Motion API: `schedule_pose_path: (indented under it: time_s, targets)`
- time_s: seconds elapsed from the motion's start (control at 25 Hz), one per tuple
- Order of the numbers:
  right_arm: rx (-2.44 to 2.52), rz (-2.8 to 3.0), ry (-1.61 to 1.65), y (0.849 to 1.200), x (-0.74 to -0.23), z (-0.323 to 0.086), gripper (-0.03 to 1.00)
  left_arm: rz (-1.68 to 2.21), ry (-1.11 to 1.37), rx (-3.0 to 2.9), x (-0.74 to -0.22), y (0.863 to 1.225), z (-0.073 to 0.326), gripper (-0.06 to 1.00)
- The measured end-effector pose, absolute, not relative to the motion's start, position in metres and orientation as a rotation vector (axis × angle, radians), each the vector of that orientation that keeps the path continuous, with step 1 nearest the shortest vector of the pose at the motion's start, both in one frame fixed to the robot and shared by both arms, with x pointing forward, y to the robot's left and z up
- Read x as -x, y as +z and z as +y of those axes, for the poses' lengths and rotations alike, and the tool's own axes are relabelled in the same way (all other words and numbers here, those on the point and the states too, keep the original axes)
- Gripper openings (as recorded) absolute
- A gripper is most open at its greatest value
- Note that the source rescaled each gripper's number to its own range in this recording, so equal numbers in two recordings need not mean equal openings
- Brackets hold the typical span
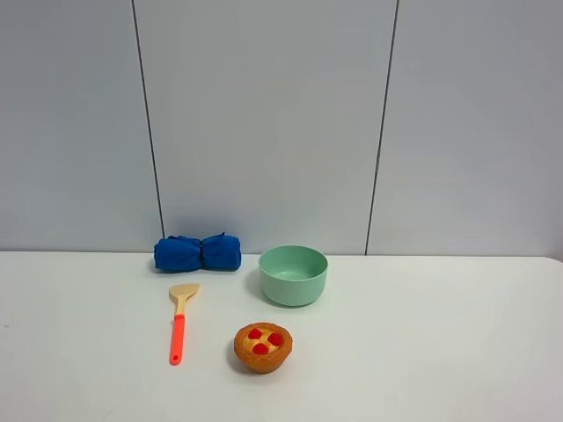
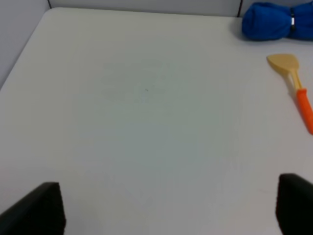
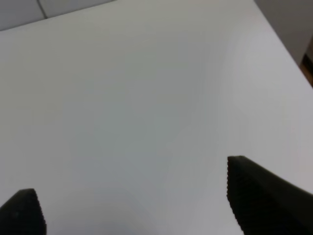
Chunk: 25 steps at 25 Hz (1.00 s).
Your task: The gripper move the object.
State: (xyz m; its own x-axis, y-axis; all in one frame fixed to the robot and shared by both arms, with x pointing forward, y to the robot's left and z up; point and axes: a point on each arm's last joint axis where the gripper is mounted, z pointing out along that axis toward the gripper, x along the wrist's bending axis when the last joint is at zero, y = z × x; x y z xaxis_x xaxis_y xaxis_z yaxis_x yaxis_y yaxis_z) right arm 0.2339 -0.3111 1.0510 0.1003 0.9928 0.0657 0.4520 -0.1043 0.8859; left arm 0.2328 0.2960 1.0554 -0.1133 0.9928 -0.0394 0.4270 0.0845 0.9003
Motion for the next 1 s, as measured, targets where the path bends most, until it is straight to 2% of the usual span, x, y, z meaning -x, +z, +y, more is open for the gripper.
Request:
schedule_pose_path:
  time_s: [0.16, 1.0]
  targets:
    - [-1.715, 1.329, 0.871, 1.051, -0.233, -0.31, 0.73, 1.641, 0.991, -1.428, -0.233, 1.055, 0.296, 1.0]
    - [-1.619, 1.476, 0.908, 1.05, -0.234, -0.3, 0.73, 1.641, 0.991, -1.428, -0.233, 1.055, 0.296, 1.0]
